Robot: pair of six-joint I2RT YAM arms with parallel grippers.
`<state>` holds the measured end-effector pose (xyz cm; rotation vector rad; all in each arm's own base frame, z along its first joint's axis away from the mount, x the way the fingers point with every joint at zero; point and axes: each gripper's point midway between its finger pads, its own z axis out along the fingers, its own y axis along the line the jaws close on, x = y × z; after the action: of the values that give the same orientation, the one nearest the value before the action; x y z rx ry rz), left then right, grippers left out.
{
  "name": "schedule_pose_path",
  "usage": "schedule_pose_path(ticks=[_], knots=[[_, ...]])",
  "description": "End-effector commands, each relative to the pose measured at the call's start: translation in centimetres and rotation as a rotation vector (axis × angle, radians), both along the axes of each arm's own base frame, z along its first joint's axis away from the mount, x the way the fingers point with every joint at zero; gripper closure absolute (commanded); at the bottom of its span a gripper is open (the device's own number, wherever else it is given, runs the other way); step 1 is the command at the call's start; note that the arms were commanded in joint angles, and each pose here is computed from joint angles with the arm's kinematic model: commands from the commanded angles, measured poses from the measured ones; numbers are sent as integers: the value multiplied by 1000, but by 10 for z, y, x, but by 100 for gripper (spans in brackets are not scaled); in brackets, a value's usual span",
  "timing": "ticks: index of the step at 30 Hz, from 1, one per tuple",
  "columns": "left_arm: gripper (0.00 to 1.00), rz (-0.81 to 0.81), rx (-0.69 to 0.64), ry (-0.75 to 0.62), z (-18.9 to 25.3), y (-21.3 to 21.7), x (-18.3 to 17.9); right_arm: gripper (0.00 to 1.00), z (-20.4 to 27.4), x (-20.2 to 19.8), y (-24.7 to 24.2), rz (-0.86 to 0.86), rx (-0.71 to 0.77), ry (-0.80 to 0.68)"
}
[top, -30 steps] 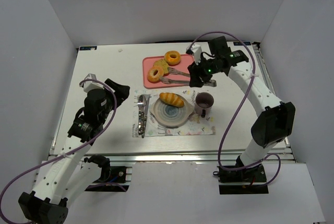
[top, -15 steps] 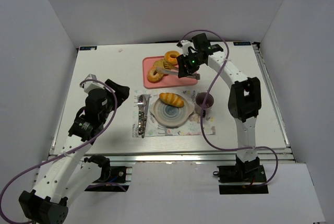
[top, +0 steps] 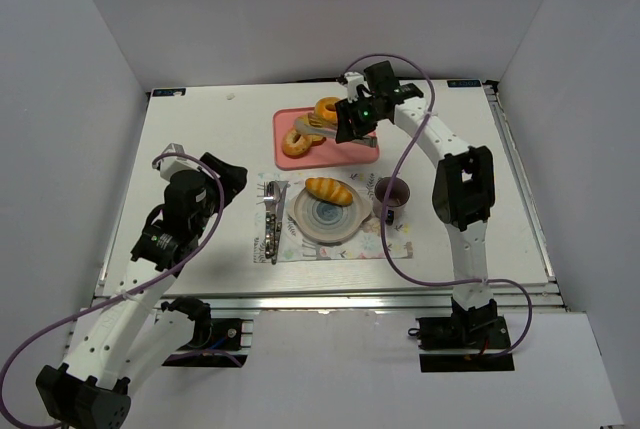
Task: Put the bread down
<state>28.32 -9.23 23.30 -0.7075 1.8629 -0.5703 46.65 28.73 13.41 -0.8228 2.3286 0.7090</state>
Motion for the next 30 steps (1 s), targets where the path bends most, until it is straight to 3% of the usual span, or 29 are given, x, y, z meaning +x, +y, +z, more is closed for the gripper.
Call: schedule_pose_path(ticks=[1,6,10,14,16,25,30], knots=[[14,14,-1,-8,3,3,-2,48,-1,-7,4,-1,27,27],[14,18,-5,-15,4,4,-3,54,-5,-23,6,17,42,79],[14,19,-8,-20,6,4,-3,67,-9,-35,7,37,54,114],[14,24,-10,-24,8,5,-5,83,17,-39,11,63,101,80],[14,26,-12,-25,8,6,-6,86,38,-41,12,77,133,50],[14,31,-21,-38,11,8,-9,89,98,-63,9,126,220,-25],[14,33,-23,-48,13,8,-9,89,106,-126,-10,207,257,62]])
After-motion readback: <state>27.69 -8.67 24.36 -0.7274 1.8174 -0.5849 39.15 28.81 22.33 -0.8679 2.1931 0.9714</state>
